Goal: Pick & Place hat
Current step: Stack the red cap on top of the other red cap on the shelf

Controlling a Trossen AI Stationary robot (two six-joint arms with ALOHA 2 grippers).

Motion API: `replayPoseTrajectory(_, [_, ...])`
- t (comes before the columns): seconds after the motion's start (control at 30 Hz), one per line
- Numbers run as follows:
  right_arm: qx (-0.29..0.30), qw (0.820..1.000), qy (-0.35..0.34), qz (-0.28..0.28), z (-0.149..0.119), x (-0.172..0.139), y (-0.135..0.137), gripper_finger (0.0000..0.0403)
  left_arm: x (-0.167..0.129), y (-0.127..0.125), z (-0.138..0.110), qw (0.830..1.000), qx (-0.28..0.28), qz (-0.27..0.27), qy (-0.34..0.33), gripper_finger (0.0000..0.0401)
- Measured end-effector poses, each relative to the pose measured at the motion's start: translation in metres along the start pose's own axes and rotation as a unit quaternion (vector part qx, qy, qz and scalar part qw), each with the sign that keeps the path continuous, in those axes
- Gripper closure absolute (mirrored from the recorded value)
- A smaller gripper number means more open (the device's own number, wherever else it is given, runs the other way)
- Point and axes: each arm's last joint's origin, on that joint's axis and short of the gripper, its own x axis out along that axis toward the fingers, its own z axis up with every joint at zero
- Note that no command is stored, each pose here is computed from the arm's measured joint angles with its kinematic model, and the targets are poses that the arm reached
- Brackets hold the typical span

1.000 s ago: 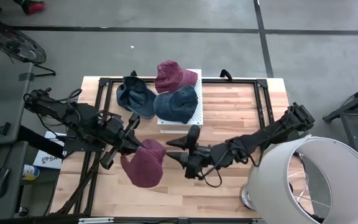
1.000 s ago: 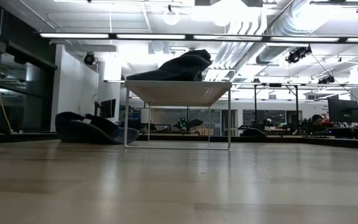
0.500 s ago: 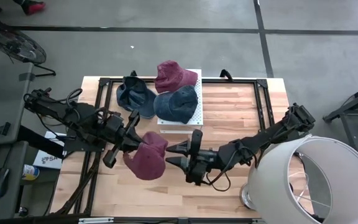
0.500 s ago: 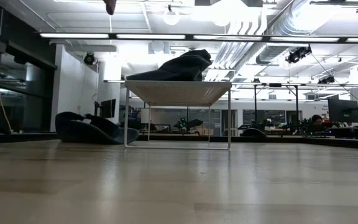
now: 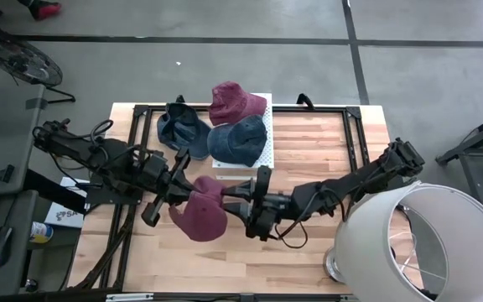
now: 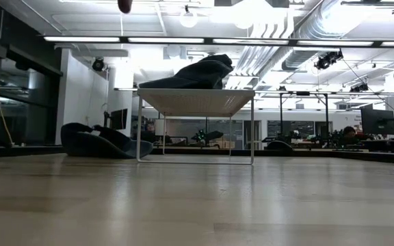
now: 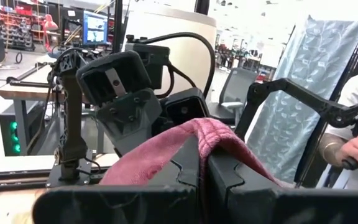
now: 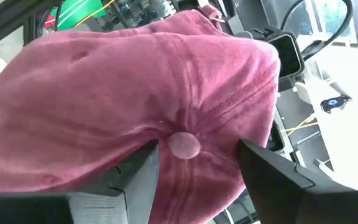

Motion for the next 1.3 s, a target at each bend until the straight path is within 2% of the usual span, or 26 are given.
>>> replayPoseTrajectory(0.13, [0.003, 1.0, -0.005, 0.0, 0.0, 0.0, 0.0, 0.0198, 0.002, 0.0, -0.002, 1.0, 0.002, 0.001, 0.004, 0.0401])
replayPoseTrajectory(0.23, [0.01, 1.0, 0.0, -0.003, 0.0, 0.0, -0.001, 0.0217, 0.003, 0.0, -0.002, 1.0, 0.004, 0.002, 0.004, 0.0401])
replayPoseTrajectory(0.73, [0.02, 1.0, 0.003, -0.003, 0.007, -0.005, 0.004, 0.0368, 0.003, 0.0, -0.002, 1.0, 0.004, 0.002, 0.005, 0.0401])
replayPoseTrajectory(1.3, [0.091, 0.994, 0.052, -0.009, 0.017, -0.016, 0.014, 0.0373, 0.003, 0.0, -0.004, 1.0, 0.005, 0.003, 0.013, 0.0401])
